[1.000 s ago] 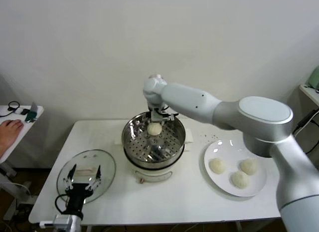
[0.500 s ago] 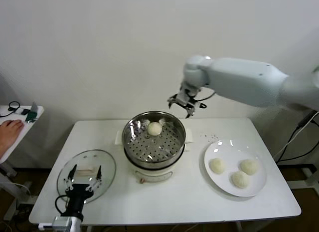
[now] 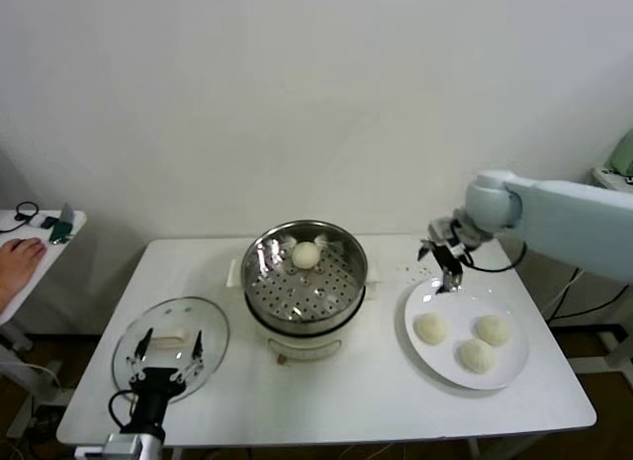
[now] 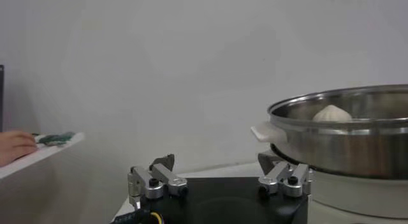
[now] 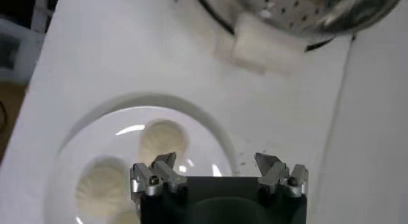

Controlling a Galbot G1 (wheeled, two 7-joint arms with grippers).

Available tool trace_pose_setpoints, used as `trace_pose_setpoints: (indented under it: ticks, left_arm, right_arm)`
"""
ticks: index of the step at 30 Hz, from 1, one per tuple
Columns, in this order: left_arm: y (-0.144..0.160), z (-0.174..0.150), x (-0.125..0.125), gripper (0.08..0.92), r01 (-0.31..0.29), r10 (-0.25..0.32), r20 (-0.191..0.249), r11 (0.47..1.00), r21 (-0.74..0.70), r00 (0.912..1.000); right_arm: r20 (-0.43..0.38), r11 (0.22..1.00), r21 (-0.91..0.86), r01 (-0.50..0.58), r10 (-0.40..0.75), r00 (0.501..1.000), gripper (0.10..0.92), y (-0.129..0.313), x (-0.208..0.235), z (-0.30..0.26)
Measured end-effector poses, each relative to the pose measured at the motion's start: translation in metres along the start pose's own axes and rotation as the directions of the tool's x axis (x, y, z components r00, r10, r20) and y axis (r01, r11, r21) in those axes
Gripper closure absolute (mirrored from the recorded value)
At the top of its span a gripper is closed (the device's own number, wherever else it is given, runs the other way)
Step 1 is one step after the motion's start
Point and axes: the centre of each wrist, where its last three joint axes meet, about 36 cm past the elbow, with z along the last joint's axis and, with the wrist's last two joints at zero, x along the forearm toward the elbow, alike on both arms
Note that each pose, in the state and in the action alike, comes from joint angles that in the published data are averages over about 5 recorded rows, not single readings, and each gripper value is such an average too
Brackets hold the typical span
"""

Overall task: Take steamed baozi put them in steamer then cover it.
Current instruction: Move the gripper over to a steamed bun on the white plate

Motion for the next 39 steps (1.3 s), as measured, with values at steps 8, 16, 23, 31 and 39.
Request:
trace_pose_setpoints:
  ticks: [8, 16, 23, 31, 39]
  left_arm:
    - [-0.001, 0.004, 0.0, 0.177, 0.004, -0.004, -0.01, 1.0, 0.002, 0.9999]
    - [0.004, 0.008, 0.0, 0.177, 0.014, -0.015, -0.018, 1.0, -0.004, 0.9997]
    - [0.007, 0.013, -0.001, 0.177, 0.017, -0.017, -0.023, 1.0, -0.009, 0.9996]
    - [0.009, 0.014, -0.002, 0.177, 0.021, -0.021, -0.023, 1.0, -0.01, 0.9995]
    - [0.011, 0.015, -0.003, 0.177, 0.022, -0.023, -0.025, 1.0, -0.012, 0.9994]
  right_arm:
    - [0.001, 0.994, -0.088, 0.062, -0.062, 0.998, 0.2, 0.02, -0.048, 0.022]
    - [0.004, 0.988, -0.135, 0.082, -0.082, 0.997, 0.2, 0.024, -0.079, 0.031]
    - [0.006, 0.985, -0.152, 0.077, -0.077, 0.997, 0.2, 0.015, -0.092, 0.03]
    - [0.01, 0.984, -0.151, 0.098, -0.098, 0.995, 0.2, 0.01, -0.104, 0.022]
    - [0.006, 0.982, -0.152, 0.112, -0.112, 0.994, 0.255, 0.006, -0.112, 0.022]
